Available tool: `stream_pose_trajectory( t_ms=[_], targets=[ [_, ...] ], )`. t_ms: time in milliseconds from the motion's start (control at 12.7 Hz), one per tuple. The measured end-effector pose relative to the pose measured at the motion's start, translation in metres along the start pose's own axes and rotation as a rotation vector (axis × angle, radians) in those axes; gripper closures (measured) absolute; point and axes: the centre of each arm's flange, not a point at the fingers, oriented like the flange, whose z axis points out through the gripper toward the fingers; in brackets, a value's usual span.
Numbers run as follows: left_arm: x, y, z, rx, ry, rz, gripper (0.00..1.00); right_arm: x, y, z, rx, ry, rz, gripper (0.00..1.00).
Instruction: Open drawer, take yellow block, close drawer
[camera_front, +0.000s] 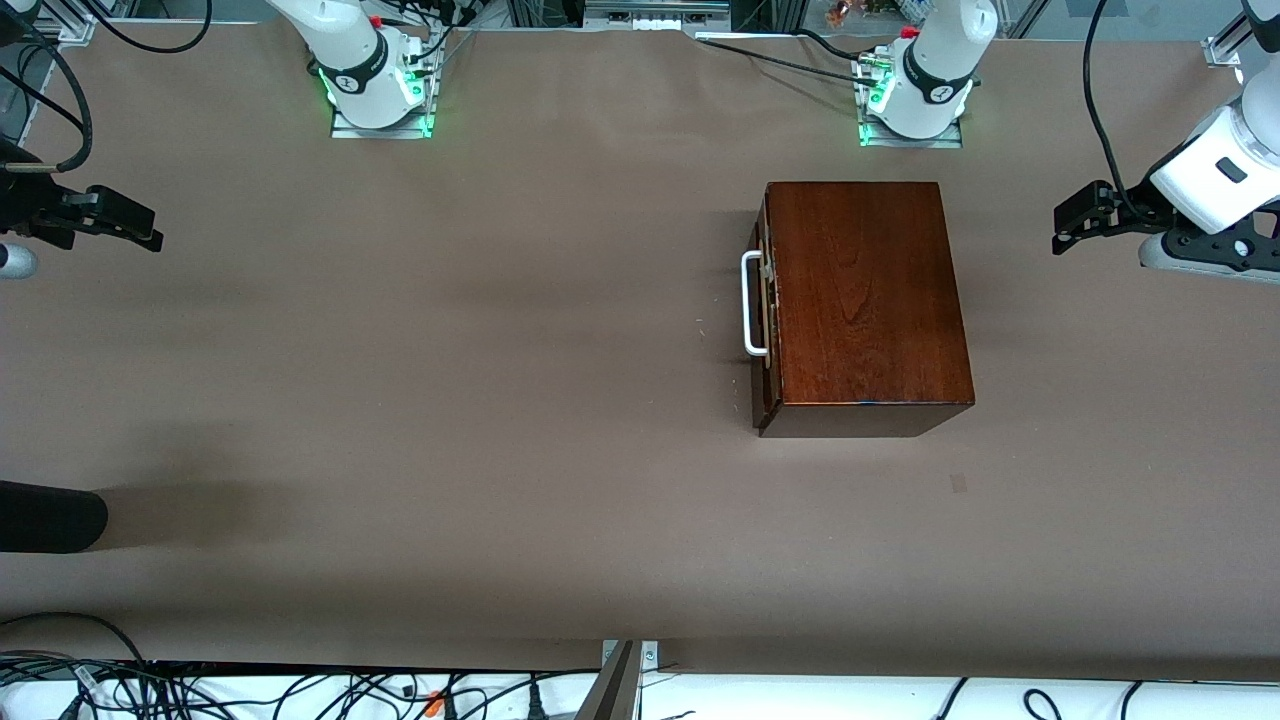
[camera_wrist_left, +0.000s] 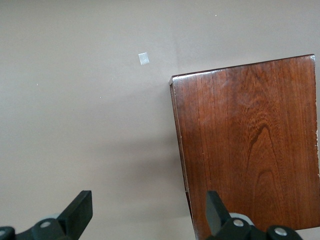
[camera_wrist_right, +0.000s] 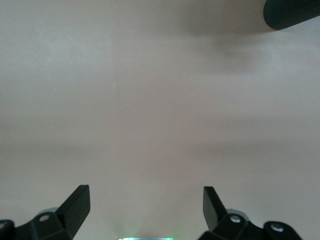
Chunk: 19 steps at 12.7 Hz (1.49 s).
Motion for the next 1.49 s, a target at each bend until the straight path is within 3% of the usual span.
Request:
stream_pose_trajectory(
  t_ms=[1336,1493],
  targets=[
    [0.0,0.003,-0.001,0.001,0.003,0.006,0.0,0.0,0.0,0.0,0.0,0.0,0.0,0.0],
    [-0.003,0.012,0.001,-0.001,-0.032,0.02,0.0,0.0,0.0,0.0,0.0,0.0,0.0,0.0]
  ],
)
